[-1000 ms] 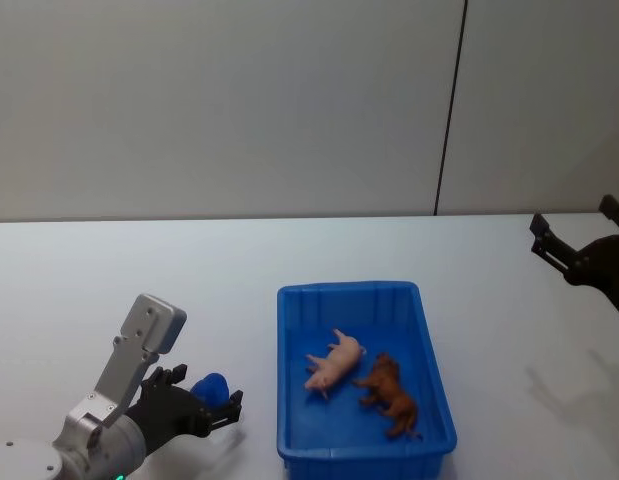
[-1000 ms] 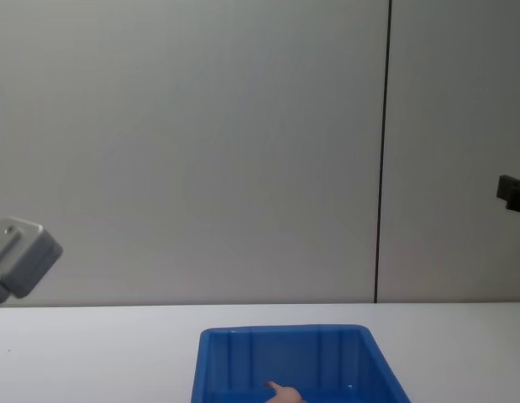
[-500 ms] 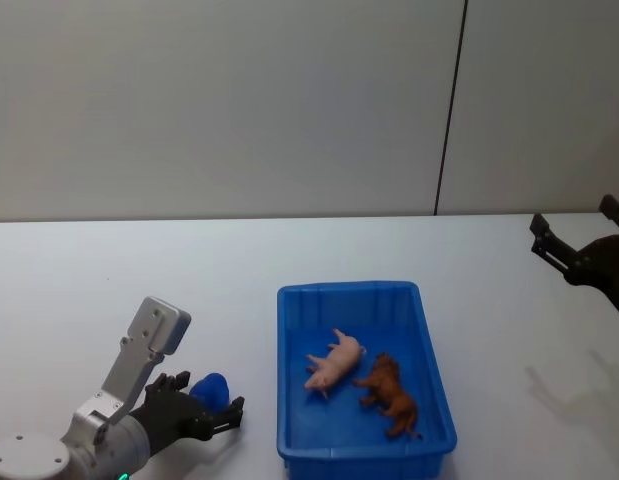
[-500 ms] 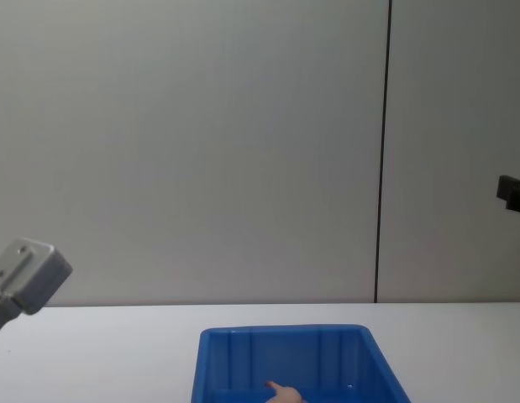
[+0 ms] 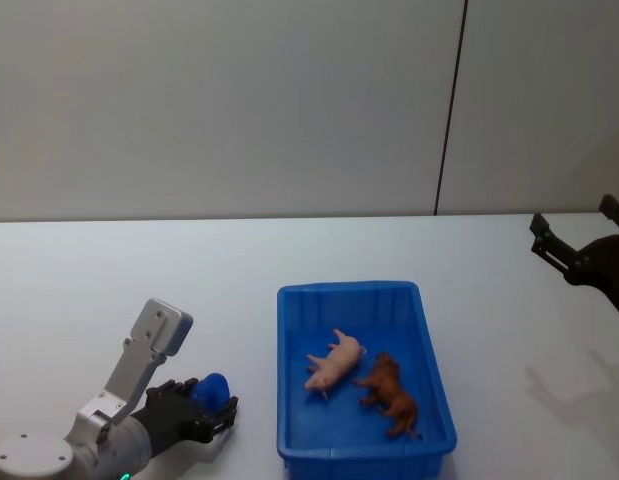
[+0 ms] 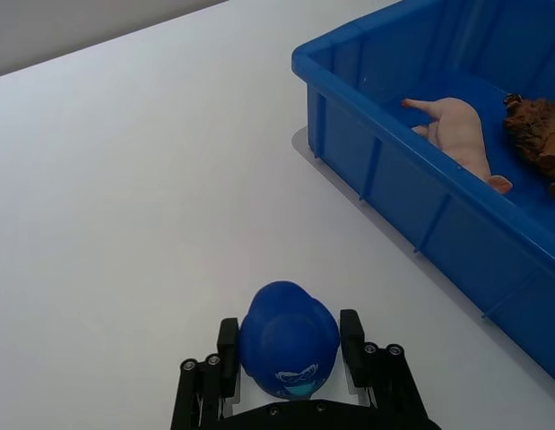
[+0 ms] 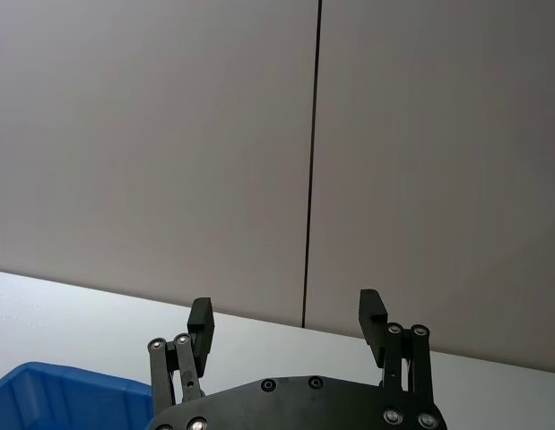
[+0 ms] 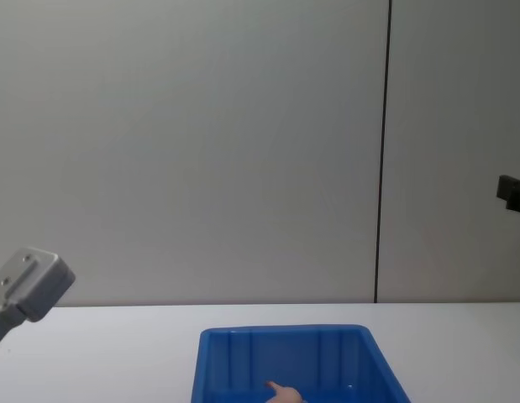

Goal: Pick up the two dolls from the table and place them into the box.

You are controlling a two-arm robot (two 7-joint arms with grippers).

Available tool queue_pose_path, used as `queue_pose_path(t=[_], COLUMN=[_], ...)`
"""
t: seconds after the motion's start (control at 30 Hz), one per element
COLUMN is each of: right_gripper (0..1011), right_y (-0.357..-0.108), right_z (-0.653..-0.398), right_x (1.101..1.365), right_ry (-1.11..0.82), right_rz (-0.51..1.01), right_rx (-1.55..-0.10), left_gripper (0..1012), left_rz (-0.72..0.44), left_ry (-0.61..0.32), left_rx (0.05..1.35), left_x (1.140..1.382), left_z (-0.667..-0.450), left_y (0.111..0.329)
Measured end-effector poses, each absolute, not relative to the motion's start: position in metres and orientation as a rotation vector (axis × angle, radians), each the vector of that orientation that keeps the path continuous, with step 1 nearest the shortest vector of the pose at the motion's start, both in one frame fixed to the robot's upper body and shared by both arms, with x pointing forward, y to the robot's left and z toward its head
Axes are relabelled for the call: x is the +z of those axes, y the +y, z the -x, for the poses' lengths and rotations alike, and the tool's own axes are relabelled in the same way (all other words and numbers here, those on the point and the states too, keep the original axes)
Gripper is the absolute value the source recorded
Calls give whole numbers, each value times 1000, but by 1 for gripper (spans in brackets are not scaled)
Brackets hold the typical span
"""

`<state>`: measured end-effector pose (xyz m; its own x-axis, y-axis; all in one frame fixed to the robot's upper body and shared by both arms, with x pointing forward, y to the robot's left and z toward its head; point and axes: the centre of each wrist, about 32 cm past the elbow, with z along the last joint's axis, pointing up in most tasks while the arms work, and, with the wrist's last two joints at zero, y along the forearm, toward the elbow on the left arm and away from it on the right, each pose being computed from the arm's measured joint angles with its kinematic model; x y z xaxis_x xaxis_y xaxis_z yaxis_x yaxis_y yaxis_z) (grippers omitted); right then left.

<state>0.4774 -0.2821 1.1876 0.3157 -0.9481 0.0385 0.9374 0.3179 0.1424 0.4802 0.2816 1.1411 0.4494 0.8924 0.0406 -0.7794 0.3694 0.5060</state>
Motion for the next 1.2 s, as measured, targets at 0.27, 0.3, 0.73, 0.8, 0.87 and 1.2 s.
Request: queue_pose_path(t=[0.27,0.3,0.73,0.8,0.87,1.2], right_gripper=[1001,1001,1000,1000,1001,1001], right_y=[-282,-282,-282,-282,-282,-282], right_z=[-477,-477,-477,-477,-477,-477], right_x=[1188,1188,1188,1188,1188,1188], right_ry=[-123,-123,-123,-123,-123,-123], right_rz=[-100,-100,-100,-100,-100,-100], right_rx=[-1244,-1244,-1244,-1244,-1244,-1244], left_gripper=[586,581,495,486,479,409], left_rz=[-499,-499,-452,-437,-424,-338], left_ry=[259,258,167,142,125,26], left_rx=[1086,1086,1116,1118,1119,1055], left_x=[1141,1141,1157,1162,1166,1193], left_z=[-481,-481,-480,-481,-482,-490], left_y=[281,281,279,279,278,272])
